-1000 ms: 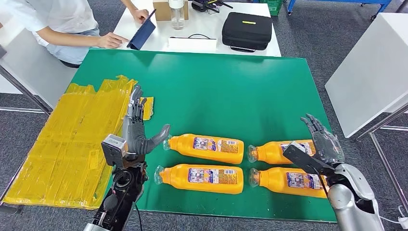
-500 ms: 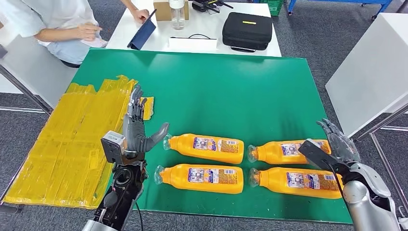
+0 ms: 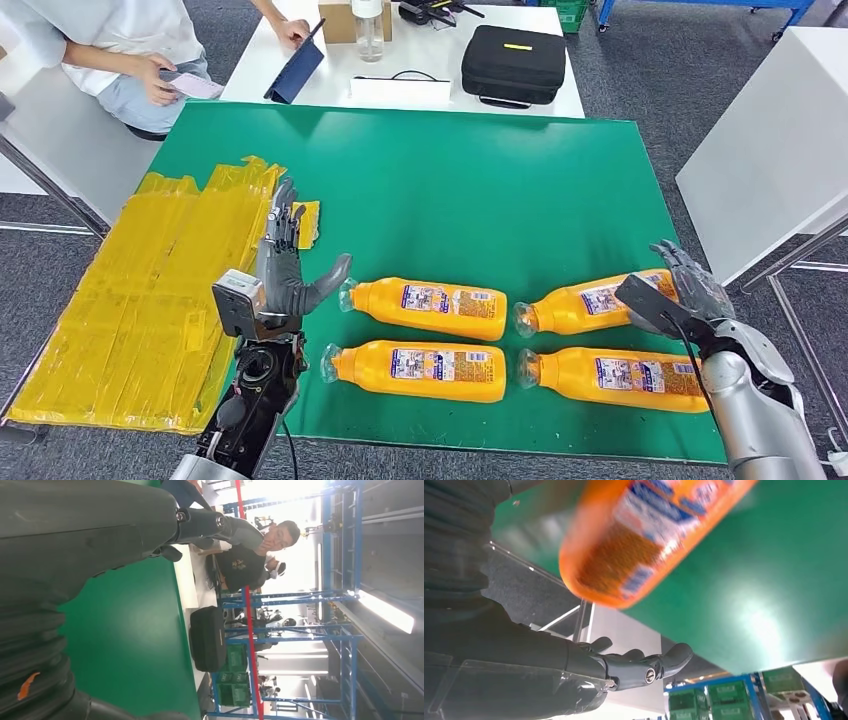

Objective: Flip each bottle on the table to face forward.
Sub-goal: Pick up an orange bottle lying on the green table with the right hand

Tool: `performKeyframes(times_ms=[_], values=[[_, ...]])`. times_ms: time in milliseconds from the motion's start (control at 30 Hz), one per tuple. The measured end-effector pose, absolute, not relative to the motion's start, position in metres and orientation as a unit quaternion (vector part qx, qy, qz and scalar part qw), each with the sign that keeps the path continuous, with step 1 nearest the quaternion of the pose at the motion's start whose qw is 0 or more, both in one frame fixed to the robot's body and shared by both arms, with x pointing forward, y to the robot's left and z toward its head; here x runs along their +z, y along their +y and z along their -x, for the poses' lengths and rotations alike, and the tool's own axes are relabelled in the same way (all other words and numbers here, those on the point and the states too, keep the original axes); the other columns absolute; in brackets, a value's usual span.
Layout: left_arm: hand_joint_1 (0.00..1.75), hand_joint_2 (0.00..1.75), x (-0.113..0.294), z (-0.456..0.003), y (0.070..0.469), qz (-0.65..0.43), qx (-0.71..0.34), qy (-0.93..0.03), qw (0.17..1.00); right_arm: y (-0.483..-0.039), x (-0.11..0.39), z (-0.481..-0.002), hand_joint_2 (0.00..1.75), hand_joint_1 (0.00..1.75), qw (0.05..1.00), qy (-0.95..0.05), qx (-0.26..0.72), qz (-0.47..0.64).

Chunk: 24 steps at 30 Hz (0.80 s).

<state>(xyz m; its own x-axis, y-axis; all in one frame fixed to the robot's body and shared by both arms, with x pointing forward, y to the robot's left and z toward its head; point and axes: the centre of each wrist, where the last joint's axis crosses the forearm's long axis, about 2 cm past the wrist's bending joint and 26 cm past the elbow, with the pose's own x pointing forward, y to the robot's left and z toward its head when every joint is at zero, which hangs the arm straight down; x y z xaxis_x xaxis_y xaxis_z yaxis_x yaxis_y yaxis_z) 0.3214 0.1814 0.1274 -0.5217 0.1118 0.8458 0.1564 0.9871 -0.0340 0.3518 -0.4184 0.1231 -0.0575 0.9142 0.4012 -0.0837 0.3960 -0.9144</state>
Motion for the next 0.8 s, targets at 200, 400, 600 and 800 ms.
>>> performKeyframes(times_ms=[200,400,600,800], values=[[0.00,1.75,0.126,-0.322,0.181,0.075,-0.020,-0.869,0.489,-0.401,0.113,-0.364,1.75,0.00,0.598,-0.573,0.456,0.326],[0.00,1.75,0.125,-0.321,0.181,0.074,-0.018,-0.868,0.491,-0.393,0.112,-0.371,1.75,0.00,0.598,-0.564,0.473,0.316],[0.00,1.75,0.123,-0.321,0.181,0.075,-0.017,-0.863,0.499,-0.389,0.111,-0.376,1.75,0.00,0.598,-0.555,0.492,0.304],[0.00,1.75,0.119,-0.320,0.180,0.078,-0.014,-0.859,0.506,-0.390,0.111,-0.383,1.75,0.17,0.604,-0.534,0.510,0.299]])
